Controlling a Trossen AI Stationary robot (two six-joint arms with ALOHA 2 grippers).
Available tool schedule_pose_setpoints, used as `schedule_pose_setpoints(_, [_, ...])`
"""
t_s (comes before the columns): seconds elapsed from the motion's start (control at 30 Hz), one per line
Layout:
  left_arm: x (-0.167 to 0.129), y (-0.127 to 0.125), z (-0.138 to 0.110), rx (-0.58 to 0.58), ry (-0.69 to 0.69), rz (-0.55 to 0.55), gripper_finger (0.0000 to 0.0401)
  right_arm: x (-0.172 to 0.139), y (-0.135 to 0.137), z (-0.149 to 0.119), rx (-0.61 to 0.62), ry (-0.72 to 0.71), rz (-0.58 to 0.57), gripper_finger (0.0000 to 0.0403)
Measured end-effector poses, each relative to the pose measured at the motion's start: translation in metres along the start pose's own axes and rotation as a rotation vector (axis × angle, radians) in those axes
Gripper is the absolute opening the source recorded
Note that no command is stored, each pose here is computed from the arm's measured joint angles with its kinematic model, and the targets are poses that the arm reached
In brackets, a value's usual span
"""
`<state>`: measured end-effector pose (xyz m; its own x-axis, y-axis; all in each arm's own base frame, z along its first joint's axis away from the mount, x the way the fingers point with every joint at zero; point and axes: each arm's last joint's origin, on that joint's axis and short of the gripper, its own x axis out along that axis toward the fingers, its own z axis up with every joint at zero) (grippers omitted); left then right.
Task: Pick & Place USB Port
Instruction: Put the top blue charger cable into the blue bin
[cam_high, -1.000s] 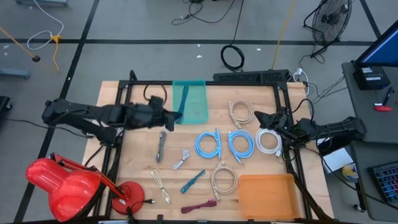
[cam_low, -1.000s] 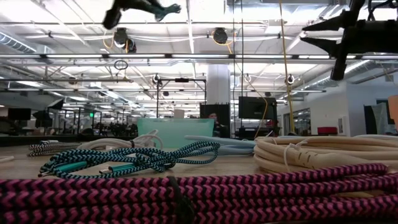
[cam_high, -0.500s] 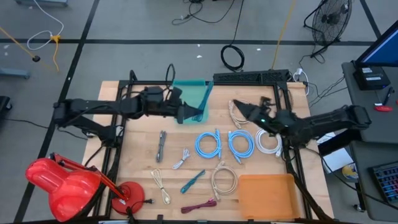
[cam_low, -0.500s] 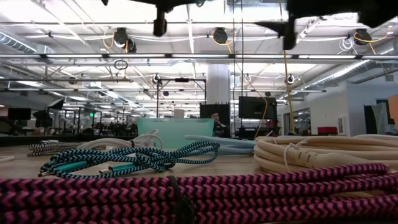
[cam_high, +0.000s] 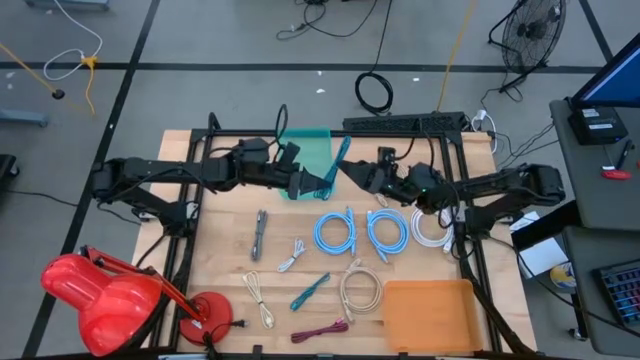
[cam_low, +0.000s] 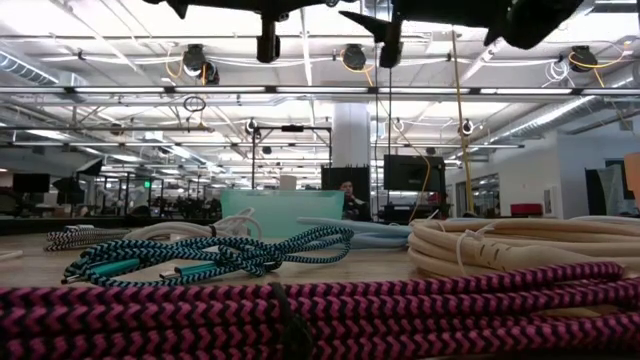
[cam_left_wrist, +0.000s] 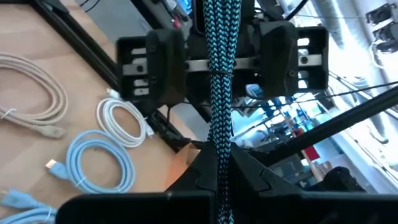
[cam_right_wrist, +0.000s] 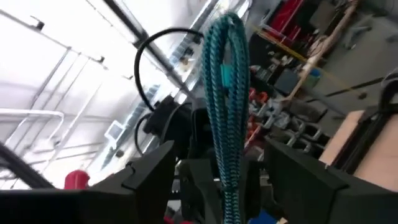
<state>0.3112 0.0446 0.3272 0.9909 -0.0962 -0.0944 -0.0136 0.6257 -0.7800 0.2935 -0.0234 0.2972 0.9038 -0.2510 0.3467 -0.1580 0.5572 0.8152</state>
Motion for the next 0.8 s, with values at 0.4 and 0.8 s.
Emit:
schedule_pose_setpoints(0.4, [0.0014, -0.0027, -0.0042, -0.016, -0.002, 0.01, 0.001, 0.0081, -0.0005, -0.0051, -0.006, 0.091, -0.007, 0.0134])
schedule_pose_setpoints(0.8, [0.0009, -0.0038, -0.0043, -0.024, 0.02, -0.014, 0.0025, 0.0074, 0.0012, -0.0052, -0.008, 0.115, 0.005, 0.0019])
